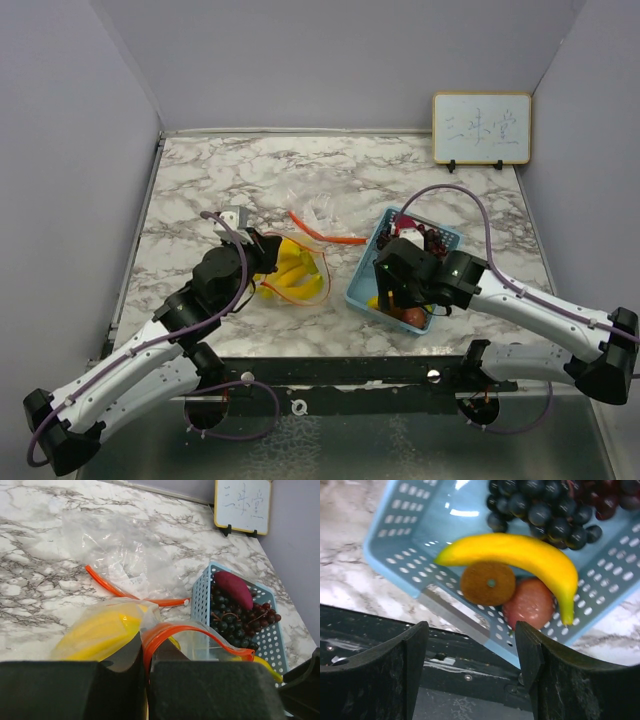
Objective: Place the food in the zip-top bag and seal the zipper
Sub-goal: Place the fake fruit in the zipper food storage bag, then pick up the fake fruit from the bin.
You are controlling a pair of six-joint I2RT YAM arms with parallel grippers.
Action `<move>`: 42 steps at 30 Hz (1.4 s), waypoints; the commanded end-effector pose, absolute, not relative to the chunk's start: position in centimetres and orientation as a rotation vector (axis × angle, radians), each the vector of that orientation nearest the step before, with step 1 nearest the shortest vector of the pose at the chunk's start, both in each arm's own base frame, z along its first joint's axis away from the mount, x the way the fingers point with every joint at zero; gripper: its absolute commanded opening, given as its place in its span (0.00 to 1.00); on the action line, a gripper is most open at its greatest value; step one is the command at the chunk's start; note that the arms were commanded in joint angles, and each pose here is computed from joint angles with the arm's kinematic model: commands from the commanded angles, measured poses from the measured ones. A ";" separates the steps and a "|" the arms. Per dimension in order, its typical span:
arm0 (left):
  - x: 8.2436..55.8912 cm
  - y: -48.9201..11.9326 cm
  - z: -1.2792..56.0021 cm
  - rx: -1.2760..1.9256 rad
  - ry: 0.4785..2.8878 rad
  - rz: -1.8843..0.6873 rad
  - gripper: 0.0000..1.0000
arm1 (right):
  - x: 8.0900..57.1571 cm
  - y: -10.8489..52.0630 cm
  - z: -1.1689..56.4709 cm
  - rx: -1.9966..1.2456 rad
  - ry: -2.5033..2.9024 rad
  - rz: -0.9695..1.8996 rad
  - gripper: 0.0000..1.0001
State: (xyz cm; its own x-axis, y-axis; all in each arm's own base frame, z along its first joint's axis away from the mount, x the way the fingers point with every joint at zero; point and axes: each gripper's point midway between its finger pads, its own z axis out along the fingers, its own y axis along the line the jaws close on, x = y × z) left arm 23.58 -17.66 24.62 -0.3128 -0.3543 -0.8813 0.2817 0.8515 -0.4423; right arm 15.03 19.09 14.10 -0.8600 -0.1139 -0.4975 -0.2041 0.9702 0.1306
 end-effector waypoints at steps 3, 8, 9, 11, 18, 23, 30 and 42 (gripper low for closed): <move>24.1 -17.4 25.0 -0.082 1.734 -0.622 0.00 | 15.2 16.6 12.2 -0.037 2.653 0.093 0.68; 24.0 -17.4 24.4 -0.060 1.734 -0.619 0.00 | 16.0 17.3 9.6 -0.050 2.675 0.035 0.67; 23.9 -17.4 24.4 -0.056 1.735 -0.617 0.00 | 16.1 17.5 8.9 -0.057 2.688 0.024 0.67; 23.9 -17.4 24.4 -0.050 1.737 -0.615 0.00 | 16.2 17.7 7.8 -0.063 2.704 0.005 0.66; 23.9 -17.4 24.2 -0.047 1.743 -0.614 0.00 | 16.2 18.4 6.4 -0.096 2.727 0.020 0.55; 23.9 -17.6 24.0 -0.050 1.749 -0.618 0.00 | 16.2 18.7 6.5 -0.102 2.692 0.104 0.49; 23.8 -18.1 24.0 -0.043 1.763 -0.643 0.00 | 16.3 19.5 4.7 -0.135 2.715 0.116 0.62; 23.7 -18.0 23.9 -0.058 1.770 -0.644 0.00 | 17.9 21.4 10.9 -0.188 2.595 0.253 0.12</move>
State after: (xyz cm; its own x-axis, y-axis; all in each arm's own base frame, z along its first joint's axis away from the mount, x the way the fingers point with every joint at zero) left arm 23.76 -17.60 22.16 -0.3341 -0.3177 -0.8874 0.2650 0.8718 -0.4119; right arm 16.86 19.21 5.40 -0.8989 -0.0919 -0.4283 -0.1190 0.9922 0.0368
